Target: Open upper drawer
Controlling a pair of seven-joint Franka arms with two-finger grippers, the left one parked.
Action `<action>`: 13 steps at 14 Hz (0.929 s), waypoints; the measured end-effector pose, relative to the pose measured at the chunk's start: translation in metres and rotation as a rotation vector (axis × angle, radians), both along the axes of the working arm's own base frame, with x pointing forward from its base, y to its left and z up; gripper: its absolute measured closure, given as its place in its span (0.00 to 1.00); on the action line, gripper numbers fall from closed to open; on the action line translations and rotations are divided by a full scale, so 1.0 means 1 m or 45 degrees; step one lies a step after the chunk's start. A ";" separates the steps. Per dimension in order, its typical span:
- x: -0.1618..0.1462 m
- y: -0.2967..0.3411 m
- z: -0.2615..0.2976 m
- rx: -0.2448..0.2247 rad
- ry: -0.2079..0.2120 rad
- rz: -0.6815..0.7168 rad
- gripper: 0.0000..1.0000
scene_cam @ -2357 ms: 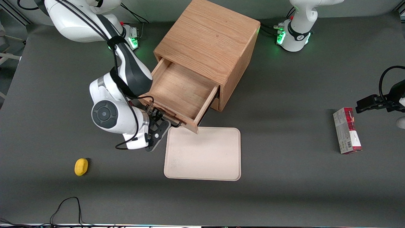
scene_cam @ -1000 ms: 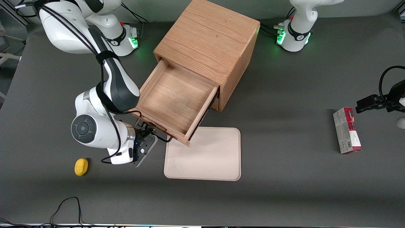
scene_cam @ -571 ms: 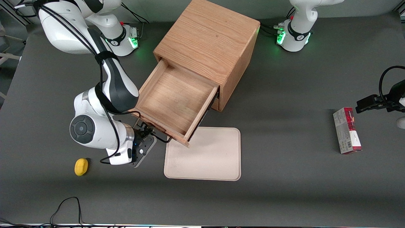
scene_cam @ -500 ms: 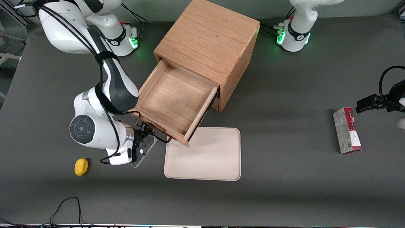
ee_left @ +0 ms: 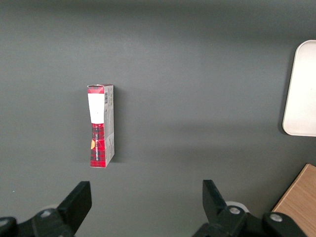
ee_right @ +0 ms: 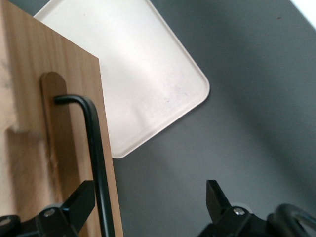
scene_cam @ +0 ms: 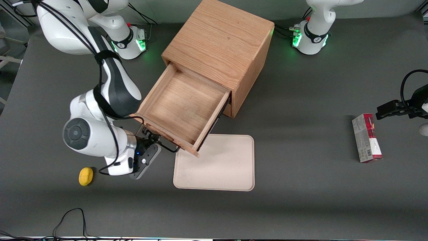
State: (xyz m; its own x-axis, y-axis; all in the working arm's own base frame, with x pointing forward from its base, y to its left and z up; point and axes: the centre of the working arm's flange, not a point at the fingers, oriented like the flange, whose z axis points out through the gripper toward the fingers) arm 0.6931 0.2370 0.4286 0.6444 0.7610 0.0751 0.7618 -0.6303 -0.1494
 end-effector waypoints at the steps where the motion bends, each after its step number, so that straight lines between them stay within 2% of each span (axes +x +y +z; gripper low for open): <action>1: -0.002 -0.006 0.011 -0.004 0.007 -0.005 0.00; 3: -0.011 -0.019 0.038 -0.026 0.029 -0.011 0.00; 7: -0.044 -0.056 0.087 -0.104 0.107 -0.048 0.00; 10: -0.069 -0.103 0.100 -0.172 0.117 -0.152 0.00; 11: -0.080 -0.114 0.103 -0.186 0.115 -0.234 0.00; 13: -0.095 -0.126 0.109 -0.191 0.123 -0.569 0.00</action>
State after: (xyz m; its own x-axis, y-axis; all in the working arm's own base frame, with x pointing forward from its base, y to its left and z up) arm 0.5981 0.1111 0.5374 0.9094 0.4059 -0.0908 0.3986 -0.9128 -0.0887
